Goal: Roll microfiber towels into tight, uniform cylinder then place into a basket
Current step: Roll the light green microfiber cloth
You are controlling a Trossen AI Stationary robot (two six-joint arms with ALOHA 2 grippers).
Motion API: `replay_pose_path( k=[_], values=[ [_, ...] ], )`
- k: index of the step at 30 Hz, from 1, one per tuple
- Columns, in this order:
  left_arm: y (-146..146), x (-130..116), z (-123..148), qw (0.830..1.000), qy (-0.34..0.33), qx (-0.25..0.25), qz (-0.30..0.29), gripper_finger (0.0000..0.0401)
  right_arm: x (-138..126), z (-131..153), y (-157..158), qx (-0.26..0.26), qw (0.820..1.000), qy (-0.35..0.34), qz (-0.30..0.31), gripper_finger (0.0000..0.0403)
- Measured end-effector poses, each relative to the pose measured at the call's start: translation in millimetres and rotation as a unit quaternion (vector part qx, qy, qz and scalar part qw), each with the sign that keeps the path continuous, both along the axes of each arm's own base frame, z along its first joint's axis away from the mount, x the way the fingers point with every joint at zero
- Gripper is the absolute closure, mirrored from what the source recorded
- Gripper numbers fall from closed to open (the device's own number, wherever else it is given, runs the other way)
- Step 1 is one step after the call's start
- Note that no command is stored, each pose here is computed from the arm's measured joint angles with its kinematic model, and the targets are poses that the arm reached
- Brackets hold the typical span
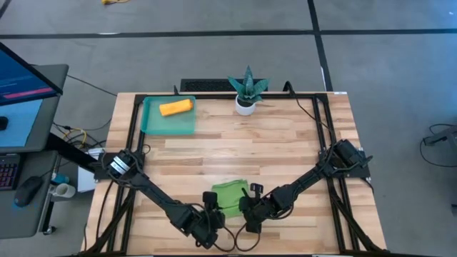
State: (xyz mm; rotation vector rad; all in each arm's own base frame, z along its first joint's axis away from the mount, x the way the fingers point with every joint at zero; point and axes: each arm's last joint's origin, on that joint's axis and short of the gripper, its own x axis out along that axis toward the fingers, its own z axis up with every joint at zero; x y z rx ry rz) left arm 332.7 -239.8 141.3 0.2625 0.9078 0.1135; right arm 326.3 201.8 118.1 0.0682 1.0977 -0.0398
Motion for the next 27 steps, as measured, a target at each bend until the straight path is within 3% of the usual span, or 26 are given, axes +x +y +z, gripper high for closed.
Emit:
replay_pose_path(
  k=[12,27],
  values=[
    [4.7,-3.7,-8.5,1.0,0.011,0.015,-0.005,0.0209,-0.4,-0.2,0.5,0.0,1.0,0.0,0.001,0.0389],
    [-12.2,-5.4,3.5,0.998,-0.006,0.035,-0.049,0.0209,-0.4,-0.2,0.6,0.0,1.0,0.0,0.001,0.039]
  ],
)
